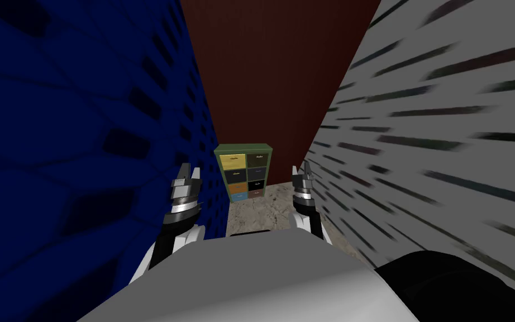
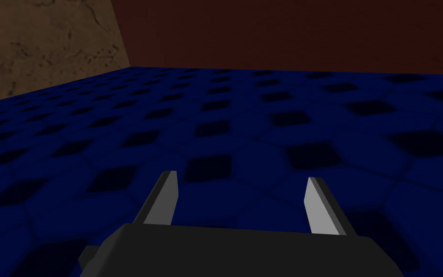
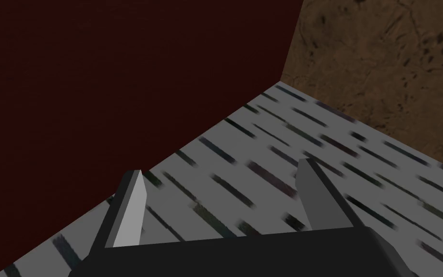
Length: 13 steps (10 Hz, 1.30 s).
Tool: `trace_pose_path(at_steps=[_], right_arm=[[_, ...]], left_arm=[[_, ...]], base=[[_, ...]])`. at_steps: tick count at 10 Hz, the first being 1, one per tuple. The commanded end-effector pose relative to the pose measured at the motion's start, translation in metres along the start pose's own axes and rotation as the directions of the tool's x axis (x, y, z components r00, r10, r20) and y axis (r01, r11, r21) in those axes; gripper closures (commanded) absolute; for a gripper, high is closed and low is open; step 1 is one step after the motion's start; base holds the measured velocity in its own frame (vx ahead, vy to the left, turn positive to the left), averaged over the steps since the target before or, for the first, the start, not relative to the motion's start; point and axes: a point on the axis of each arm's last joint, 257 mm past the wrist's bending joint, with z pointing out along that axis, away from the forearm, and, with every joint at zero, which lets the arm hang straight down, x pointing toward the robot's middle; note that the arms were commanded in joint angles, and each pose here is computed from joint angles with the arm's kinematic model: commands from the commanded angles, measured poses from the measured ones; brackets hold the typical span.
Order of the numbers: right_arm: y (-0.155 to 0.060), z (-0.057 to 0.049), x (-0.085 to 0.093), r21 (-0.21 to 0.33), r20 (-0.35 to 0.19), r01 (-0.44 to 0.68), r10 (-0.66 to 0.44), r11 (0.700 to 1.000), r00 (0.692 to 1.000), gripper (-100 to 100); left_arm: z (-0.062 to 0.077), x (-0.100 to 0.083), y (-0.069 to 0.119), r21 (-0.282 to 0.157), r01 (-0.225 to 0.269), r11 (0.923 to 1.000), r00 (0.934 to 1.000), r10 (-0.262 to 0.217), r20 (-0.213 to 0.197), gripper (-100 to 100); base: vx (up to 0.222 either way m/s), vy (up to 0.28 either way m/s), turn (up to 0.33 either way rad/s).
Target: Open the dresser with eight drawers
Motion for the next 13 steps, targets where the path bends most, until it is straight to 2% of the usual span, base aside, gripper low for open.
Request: trace_pose_path(at_steps=[1, 9, 10, 13], right_arm=[[0.000, 0.000, 0.000, 0.000, 0.000, 0.000, 0.000, 1.000, 1.000, 0], [0.000, 0.000, 0.000, 0.000, 0.000, 0.000, 0.000, 1.000, 1.000, 0], [0.000, 0.000, 0.000, 0.000, 0.000, 0.000, 0.000, 1.000, 1.000, 0], [0.000, 0.000, 0.000, 0.000, 0.000, 0.000, 0.000, 1.000, 1.000, 0]], left_arm=[[0.000, 0.000, 0.000, 0.000, 0.000, 1.0000, 1.0000, 0.000, 0.000, 0], [0.000, 0.000, 0.000, 0.000, 0.000, 1.0000, 1.0000, 0.000, 0.000, 0], [-0.002, 0.006, 0.004, -0.001, -0.015, 0.9999, 0.9991, 0.015, -0.041, -100], [-0.007, 0.016, 0.020, -0.015, -0.047, 0.9988, 0.9925, 0.045, -0.114, -100]], base=[[0.000, 0.000, 0.000], [0.000, 0.000, 0.000], [0.016, -0.017, 0.000], [0.046, -0.050, 0.000]])
